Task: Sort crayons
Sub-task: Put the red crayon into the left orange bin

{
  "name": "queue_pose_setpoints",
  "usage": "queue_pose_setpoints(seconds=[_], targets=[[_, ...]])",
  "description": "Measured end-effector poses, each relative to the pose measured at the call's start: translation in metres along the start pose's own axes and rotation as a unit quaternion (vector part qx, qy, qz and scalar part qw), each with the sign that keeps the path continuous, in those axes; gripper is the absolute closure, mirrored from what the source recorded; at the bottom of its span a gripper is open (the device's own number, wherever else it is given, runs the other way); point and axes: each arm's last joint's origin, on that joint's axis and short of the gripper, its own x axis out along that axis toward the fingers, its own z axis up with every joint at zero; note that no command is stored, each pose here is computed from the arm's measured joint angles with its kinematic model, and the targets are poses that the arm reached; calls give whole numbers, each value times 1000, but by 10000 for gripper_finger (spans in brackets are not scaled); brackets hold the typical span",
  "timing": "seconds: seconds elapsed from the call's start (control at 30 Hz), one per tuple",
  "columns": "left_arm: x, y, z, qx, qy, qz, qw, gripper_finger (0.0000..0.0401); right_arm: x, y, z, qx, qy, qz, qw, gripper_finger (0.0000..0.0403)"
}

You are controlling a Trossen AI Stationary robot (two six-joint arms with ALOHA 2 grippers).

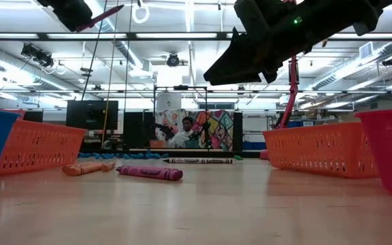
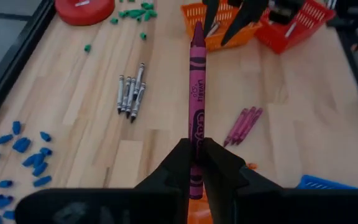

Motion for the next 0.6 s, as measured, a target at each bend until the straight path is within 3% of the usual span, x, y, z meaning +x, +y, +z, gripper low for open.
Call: queue_pose_setpoints(seconds=[0.23, 0.6], targets=[[-5, -4, -10, -84, 42, -7, 996, 362, 0, 0, 0, 2, 0, 0, 1000, 264], [-9, -13, -26, -206, 113, -2, 972, 362, 0, 0, 0, 8, 1, 3, 1000, 264]])
